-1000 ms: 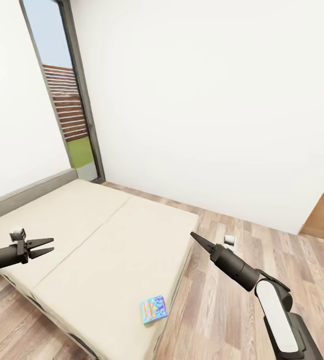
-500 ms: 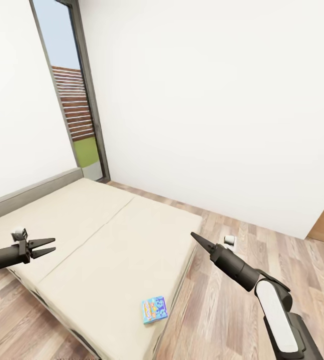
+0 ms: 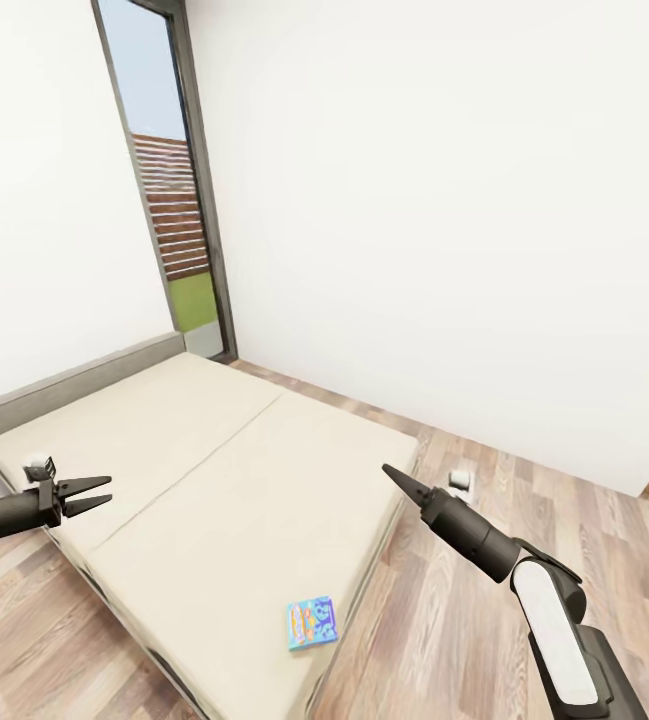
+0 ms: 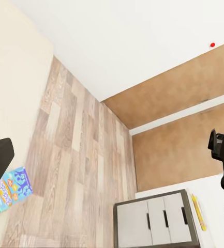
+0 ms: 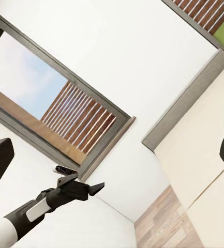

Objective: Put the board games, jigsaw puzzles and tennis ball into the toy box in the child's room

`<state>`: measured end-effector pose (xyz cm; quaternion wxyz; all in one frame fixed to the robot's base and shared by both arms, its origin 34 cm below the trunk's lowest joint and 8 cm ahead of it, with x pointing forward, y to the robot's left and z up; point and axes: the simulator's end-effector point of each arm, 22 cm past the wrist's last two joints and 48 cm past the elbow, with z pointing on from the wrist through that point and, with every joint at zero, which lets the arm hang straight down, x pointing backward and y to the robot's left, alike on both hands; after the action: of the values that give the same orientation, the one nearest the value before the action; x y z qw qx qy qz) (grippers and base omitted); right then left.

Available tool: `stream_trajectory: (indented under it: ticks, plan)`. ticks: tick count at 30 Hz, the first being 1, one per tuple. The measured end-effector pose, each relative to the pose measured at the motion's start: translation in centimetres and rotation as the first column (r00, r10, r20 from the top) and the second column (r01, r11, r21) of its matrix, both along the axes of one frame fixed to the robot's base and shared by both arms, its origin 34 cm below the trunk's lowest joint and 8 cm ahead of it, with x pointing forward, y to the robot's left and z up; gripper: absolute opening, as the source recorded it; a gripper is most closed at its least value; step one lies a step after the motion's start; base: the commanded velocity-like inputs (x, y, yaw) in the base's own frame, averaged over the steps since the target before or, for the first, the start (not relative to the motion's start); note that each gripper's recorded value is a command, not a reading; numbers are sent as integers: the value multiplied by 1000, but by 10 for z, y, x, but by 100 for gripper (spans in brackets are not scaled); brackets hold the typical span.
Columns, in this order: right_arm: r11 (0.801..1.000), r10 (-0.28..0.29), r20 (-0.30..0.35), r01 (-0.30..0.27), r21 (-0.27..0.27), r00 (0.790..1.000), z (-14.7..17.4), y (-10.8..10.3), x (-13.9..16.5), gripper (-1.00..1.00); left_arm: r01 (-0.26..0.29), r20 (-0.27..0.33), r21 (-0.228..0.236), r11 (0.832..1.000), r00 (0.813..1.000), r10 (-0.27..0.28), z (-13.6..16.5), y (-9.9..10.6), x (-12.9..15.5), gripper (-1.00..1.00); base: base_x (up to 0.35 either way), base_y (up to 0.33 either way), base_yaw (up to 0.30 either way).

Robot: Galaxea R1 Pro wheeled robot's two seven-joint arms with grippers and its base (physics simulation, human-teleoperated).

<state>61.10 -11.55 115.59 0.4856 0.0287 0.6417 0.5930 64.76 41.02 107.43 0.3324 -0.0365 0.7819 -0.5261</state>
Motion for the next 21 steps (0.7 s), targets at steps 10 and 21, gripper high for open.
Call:
stream_trajectory:
  ticks: [10,21]
  plan:
    - [1000,1,1,-1,1,1000,0,0,0,100,0,0,-1,1000,1000,0,0,0,0,100,113,-11,130]
    - [1000,1,1,-1,1,1000,0,0,0,100,10,-1,-11,1000,1000,-10,-2,-9,2,100,6,-43,67]
